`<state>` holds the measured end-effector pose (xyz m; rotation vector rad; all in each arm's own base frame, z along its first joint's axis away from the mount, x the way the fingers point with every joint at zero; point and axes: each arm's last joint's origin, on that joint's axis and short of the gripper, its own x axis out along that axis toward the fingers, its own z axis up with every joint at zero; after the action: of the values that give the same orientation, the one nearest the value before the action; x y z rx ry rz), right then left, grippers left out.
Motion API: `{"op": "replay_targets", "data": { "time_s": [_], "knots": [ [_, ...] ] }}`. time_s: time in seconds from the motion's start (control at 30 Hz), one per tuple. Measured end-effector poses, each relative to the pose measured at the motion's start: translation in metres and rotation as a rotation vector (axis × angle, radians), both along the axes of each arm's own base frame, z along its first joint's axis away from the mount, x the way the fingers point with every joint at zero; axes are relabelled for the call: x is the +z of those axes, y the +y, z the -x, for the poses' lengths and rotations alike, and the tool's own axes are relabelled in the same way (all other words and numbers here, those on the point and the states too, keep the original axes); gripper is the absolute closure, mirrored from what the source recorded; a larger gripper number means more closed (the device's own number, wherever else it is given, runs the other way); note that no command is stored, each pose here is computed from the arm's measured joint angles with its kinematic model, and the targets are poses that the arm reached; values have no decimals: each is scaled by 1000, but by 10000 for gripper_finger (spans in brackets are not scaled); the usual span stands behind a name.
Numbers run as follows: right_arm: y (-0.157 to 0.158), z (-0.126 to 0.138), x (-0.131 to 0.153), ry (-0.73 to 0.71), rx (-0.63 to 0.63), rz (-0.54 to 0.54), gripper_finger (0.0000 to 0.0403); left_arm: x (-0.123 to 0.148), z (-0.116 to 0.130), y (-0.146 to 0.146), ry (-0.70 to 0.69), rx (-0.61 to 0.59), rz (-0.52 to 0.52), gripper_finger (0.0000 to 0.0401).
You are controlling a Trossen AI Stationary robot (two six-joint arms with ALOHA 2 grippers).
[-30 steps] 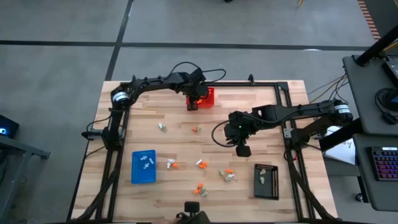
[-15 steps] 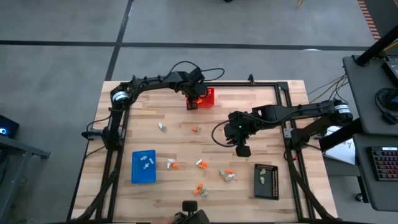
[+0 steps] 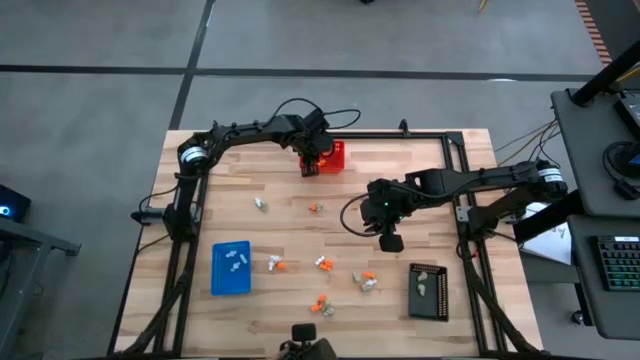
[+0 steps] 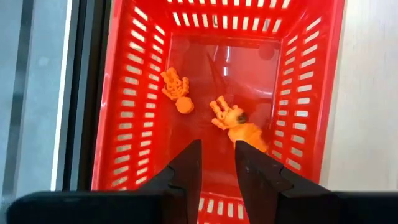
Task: Sort Halloween decoration
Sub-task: Put the gray skull toy into the black bin
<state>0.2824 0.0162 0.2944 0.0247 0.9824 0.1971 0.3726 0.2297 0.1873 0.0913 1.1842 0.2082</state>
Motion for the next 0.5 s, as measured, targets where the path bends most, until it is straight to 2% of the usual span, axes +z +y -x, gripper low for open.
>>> {"op": "replay_targets", "data": {
  "time_s": [0.1, 0.27, 0.37, 0.5],
  "knots": [
    [0, -1, -2, -8, 3, 1, 340, 10, 2, -2, -22, 36, 7, 326],
    [0, 0, -6, 8, -29, -9, 340, 45, 10, -10, -108, 86, 8, 334],
    [-2, 0, -11, 15, -110, 7, 339, 69, 17, -18, -195, 82, 43, 339],
    [-5, 2, -21, 49, -282, 27, 340, 103, 29, -34, -308, 34, 92, 345]
  ]
}}
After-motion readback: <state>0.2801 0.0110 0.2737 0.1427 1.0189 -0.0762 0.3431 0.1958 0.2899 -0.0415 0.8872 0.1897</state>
